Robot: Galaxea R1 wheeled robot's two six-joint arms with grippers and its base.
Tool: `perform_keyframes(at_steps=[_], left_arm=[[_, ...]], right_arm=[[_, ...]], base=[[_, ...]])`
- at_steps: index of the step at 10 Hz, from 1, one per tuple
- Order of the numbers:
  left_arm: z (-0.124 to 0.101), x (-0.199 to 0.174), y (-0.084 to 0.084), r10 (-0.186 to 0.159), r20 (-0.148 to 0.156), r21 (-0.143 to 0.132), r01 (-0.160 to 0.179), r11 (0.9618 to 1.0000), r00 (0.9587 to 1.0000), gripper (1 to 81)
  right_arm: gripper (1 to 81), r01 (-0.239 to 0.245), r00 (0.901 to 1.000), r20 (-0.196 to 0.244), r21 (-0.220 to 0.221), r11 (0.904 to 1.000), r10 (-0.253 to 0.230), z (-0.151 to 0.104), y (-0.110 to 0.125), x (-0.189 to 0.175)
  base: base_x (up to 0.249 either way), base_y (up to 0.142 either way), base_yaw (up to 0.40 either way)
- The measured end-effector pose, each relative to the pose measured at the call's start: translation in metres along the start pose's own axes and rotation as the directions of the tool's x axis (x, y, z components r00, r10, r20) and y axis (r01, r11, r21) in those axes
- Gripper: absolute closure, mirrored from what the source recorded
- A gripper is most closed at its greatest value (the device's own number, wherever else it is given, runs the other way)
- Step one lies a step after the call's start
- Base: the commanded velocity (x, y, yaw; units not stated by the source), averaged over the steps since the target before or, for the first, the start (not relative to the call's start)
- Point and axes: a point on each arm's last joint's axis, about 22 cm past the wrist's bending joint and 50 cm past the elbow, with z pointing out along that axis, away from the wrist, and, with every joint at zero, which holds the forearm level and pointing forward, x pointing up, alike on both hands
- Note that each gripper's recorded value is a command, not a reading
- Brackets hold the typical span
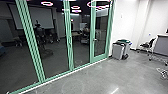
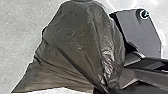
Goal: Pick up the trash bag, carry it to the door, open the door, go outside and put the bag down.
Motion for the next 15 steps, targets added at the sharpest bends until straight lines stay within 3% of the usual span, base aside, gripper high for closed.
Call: perform_keyframes(at_steps=[15], left_arm=[[0.0, 0.0001, 0.0, 0.0, -0.001, 0.0, 0.0, 1.0, 1.0, 81.1]], right_arm=[[1.0, 0.0, 1.0, 0.0, 0.0, 1.0, 0.0, -0.0001, 0.0003, 0.0001]], base=[[0.166, -0.076, 0.0]])
